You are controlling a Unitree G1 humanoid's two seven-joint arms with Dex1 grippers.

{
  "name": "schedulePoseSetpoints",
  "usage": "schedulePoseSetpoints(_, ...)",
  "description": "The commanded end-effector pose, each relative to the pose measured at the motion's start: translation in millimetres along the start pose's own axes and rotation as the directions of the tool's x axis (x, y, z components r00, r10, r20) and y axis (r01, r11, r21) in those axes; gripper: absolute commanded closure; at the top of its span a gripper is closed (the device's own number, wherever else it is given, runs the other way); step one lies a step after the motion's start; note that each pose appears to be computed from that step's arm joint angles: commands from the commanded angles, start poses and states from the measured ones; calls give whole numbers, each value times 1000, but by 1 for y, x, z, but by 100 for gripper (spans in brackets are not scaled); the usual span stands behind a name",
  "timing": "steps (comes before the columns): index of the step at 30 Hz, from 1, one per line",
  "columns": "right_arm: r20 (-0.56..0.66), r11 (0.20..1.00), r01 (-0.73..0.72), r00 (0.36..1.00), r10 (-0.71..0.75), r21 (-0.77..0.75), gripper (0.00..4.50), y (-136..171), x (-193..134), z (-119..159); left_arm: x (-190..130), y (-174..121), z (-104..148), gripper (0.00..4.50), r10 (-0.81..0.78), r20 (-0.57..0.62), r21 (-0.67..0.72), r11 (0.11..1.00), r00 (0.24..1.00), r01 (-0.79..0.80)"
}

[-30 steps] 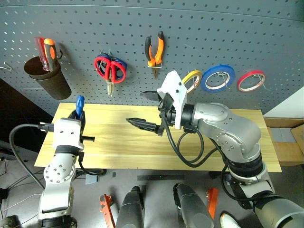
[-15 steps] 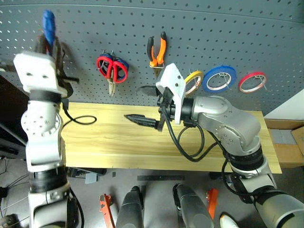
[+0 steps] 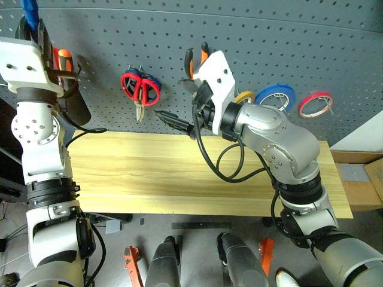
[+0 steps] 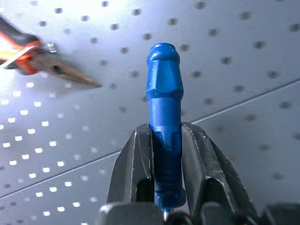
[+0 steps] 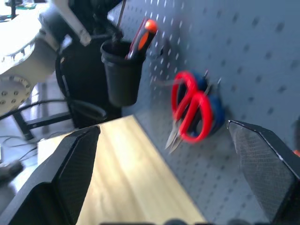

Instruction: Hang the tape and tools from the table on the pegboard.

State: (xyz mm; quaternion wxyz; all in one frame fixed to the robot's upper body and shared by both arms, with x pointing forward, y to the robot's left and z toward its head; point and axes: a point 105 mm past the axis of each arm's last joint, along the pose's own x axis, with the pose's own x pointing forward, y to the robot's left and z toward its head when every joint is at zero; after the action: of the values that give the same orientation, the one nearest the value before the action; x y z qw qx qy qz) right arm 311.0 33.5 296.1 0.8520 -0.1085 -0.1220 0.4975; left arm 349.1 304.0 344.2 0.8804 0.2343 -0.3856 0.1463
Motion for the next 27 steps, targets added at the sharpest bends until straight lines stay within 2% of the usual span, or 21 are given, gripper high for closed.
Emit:
schedulePoseSetpoints(1, 74, 999, -7, 997, 10, -38, 0, 2, 0, 21, 6, 12, 10, 402, 55, 66, 17, 998, 996, -57)
schedulePoseSetpoints(10, 75, 998, -41, 996, 45, -52, 0, 7, 2, 22, 4, 0, -11, 402, 92, 39, -8, 996, 995, -92)
schedulePoseSetpoints(19, 64, 996, -64, 996, 68, -64, 0, 10, 1, 20, -9, 0, -37, 402, 153, -60, -14, 988, 986, -154)
schedulePoseSetpoints(27, 57, 994, -74, 995, 78, -76, 0, 11, 1, 20, -11, -5, -34, 140, 158, -45, -57, 985, 986, -160)
